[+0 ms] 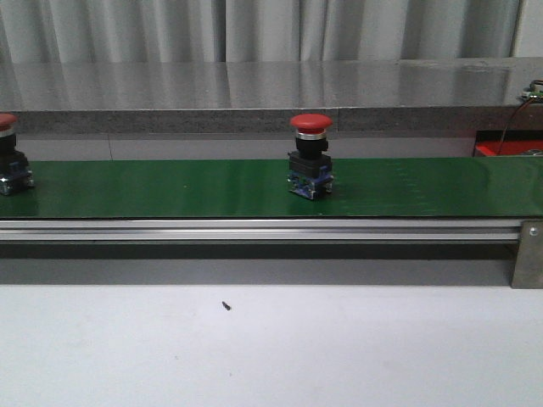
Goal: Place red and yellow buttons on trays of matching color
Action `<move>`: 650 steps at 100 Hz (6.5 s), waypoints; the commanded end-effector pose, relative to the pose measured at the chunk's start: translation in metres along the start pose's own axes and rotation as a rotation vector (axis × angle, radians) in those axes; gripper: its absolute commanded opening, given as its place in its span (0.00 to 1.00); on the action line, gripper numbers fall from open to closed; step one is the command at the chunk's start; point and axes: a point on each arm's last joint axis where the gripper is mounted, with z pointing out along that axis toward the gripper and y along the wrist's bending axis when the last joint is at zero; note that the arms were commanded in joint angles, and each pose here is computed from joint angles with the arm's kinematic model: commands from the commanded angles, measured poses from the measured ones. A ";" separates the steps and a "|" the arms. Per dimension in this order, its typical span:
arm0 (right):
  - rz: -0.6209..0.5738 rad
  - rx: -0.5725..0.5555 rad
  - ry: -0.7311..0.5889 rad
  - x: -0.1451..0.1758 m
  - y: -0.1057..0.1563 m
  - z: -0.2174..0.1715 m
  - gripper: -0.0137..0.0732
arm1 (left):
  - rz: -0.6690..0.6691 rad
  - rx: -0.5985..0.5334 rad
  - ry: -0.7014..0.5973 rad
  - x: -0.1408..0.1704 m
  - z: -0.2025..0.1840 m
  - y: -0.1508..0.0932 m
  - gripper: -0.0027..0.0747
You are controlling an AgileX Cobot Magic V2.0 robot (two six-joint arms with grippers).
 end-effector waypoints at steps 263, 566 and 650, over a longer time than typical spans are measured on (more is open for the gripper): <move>-0.086 -0.311 1.153 -0.061 0.044 0.314 0.45 | -0.009 -0.001 -0.136 -0.013 -0.017 -0.002 0.01; -0.115 -0.433 0.993 -0.133 0.007 0.271 0.81 | -0.009 -0.001 -0.136 -0.013 -0.017 -0.002 0.01; -0.280 -0.528 1.065 -0.056 0.056 0.321 0.81 | -0.009 -0.001 -0.136 -0.013 -0.017 -0.002 0.01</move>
